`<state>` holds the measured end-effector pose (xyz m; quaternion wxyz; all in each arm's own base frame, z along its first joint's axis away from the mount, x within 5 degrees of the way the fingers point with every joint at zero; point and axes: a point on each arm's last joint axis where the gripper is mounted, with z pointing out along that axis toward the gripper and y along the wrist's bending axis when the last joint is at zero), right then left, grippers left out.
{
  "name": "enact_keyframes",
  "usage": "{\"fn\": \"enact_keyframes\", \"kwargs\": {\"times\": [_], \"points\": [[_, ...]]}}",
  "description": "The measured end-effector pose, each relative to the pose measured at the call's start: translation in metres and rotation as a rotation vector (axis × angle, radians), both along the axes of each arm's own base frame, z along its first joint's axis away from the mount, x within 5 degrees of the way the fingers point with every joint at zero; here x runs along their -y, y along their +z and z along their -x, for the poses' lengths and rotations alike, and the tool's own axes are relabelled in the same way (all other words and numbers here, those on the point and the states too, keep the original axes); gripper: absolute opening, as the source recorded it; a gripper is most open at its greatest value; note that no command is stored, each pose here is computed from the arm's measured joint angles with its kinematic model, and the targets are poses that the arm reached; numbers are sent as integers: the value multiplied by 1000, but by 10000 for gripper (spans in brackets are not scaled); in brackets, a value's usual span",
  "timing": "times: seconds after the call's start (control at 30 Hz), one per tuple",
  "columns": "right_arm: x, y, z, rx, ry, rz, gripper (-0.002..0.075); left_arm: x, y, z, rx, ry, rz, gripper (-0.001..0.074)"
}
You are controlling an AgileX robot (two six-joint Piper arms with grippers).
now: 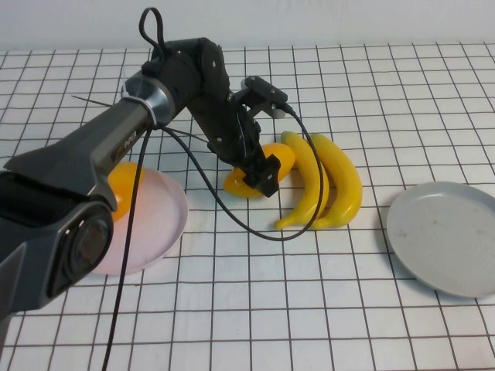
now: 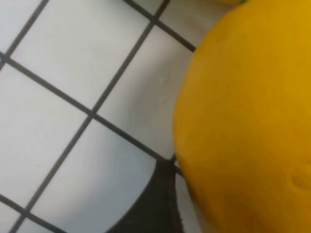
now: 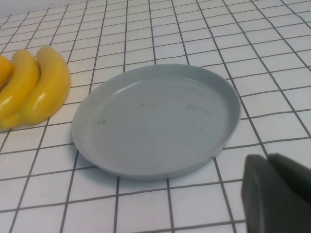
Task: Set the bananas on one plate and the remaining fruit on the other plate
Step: Put one type of fruit in the left plate
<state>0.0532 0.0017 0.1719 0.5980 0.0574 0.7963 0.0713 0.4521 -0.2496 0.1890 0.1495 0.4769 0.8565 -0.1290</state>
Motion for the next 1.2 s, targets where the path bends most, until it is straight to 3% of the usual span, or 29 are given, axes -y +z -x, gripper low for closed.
{"fn": "enact_keyframes", "kwargs": {"times": [0.33,0.5,0.73,1.03,1.2], "points": [[0,0,0,0,0,0,-16,0,-2,-2,-19,53,2,660],[0,0,0,0,0,0,-16,-7,16,-7,-7,91,16,537],[0,0,0,0,0,0,-16,-17,50,-4,59,115,20,529],[0,0,0,0,0,0,-16,-51,140,23,249,294,-68,529],[0,0,0,0,0,0,-16,-77,126,54,158,381,-190,529]]}}
